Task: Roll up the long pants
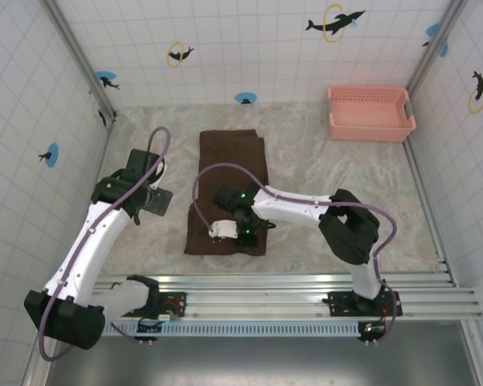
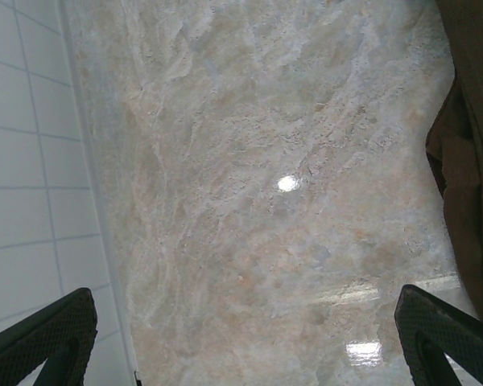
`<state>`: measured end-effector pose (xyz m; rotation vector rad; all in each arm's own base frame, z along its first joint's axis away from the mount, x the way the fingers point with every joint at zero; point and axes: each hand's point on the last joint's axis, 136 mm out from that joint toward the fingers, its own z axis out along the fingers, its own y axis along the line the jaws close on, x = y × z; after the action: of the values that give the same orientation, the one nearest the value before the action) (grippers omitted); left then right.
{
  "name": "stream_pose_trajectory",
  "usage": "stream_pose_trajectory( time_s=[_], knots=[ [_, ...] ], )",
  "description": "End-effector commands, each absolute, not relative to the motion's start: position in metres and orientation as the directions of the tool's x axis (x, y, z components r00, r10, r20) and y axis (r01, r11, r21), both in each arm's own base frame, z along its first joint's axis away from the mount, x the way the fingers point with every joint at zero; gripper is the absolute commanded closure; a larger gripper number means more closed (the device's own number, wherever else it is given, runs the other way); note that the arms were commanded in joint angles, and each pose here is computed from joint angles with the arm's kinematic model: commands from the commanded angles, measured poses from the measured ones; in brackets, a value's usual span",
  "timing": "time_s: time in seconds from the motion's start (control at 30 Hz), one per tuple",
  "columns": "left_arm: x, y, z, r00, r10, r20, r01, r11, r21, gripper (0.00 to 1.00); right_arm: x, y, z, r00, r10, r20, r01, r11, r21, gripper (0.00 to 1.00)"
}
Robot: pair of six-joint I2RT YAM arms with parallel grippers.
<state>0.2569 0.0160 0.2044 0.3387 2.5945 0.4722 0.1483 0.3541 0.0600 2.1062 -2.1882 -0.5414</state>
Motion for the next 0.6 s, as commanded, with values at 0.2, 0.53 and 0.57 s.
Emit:
stream_pose_trajectory(
  time_s=[0.2,0.53,0.57],
  knots=[
    [0.257,-0.008,0.197,-0.803,0.419,-0.423,0.291,0.896,0.335,0.04,0.159,0.369,0.113,-0.439,-0.894,-0.092,-0.596,0.213,0.775,0.94],
    [0.281,-0.063,0.182,-0.769,0.518,-0.375,0.438,0.854,0.283,0.15,0.240,0.368,0.091,-0.643,-0.765,-0.043,-0.393,0.281,0.876,0.91],
    [0.283,-0.070,0.179,-0.767,0.525,-0.369,0.451,0.850,0.271,0.17,0.244,0.366,0.086,-0.650,-0.759,-0.036,-0.386,0.289,0.876,0.91]
  ],
)
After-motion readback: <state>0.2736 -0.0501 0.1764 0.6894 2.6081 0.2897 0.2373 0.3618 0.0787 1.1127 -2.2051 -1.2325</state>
